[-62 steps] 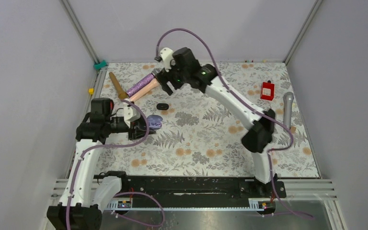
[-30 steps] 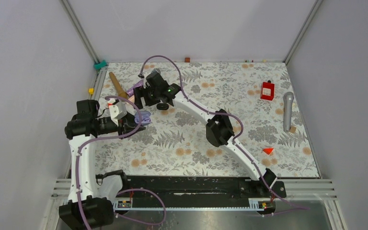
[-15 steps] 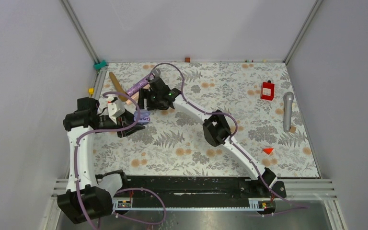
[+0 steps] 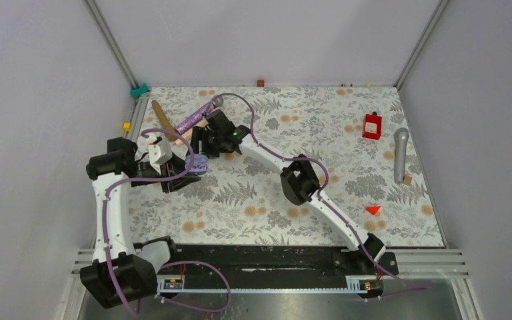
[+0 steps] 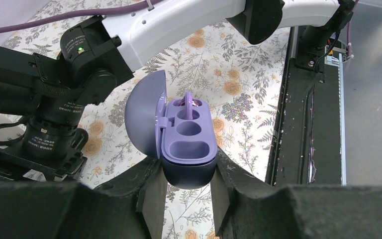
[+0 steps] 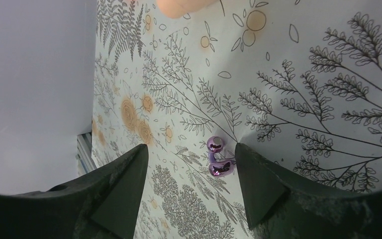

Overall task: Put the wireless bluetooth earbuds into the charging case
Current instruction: Move the earbud to the center of the board.

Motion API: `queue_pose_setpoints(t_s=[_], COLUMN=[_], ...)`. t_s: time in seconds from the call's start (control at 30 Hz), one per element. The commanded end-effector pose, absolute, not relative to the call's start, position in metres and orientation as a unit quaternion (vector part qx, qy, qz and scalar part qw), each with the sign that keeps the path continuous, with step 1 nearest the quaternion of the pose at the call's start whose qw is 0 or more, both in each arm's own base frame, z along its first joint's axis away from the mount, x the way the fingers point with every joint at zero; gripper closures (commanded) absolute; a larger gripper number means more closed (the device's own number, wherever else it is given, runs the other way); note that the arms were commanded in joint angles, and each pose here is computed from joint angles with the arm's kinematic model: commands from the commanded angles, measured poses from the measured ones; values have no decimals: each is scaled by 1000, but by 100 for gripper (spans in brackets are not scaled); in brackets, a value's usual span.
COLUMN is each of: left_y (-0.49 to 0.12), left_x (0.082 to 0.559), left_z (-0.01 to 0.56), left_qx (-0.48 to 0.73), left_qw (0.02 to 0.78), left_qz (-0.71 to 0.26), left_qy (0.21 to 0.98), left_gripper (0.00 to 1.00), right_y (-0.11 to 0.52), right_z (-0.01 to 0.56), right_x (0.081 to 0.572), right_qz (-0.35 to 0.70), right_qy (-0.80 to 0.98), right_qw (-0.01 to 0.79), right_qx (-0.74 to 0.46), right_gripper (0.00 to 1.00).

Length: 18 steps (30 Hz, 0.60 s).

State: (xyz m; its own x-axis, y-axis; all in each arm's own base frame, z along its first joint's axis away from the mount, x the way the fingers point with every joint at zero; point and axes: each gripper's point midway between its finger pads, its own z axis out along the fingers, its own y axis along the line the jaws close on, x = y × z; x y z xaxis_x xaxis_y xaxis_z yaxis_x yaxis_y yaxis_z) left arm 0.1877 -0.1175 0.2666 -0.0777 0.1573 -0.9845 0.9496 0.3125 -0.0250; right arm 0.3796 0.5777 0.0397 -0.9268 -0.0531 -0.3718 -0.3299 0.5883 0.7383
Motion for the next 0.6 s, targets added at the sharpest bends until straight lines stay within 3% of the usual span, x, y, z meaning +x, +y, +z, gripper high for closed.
queue_pose_setpoints(t_s=[0.0,0.47,0.57], left_y=[-120,-118,-118], left_x=[190,189,189], left_z=[285,288,288], left_qx=[454,449,449], left_qw=[549,557,558], left_qz=[-377,-372,-372], left_qy=[592,591,590], left_gripper=[100,100,100], right_y=[573,563,563], right_z=[37,35,35], right_x=[363,356,356], right_qz=[413,370,362], right_qy=[889,903,905], right_qw=[144,158,164], right_qx=[-133,-153,-151], right_gripper=[28,37,45])
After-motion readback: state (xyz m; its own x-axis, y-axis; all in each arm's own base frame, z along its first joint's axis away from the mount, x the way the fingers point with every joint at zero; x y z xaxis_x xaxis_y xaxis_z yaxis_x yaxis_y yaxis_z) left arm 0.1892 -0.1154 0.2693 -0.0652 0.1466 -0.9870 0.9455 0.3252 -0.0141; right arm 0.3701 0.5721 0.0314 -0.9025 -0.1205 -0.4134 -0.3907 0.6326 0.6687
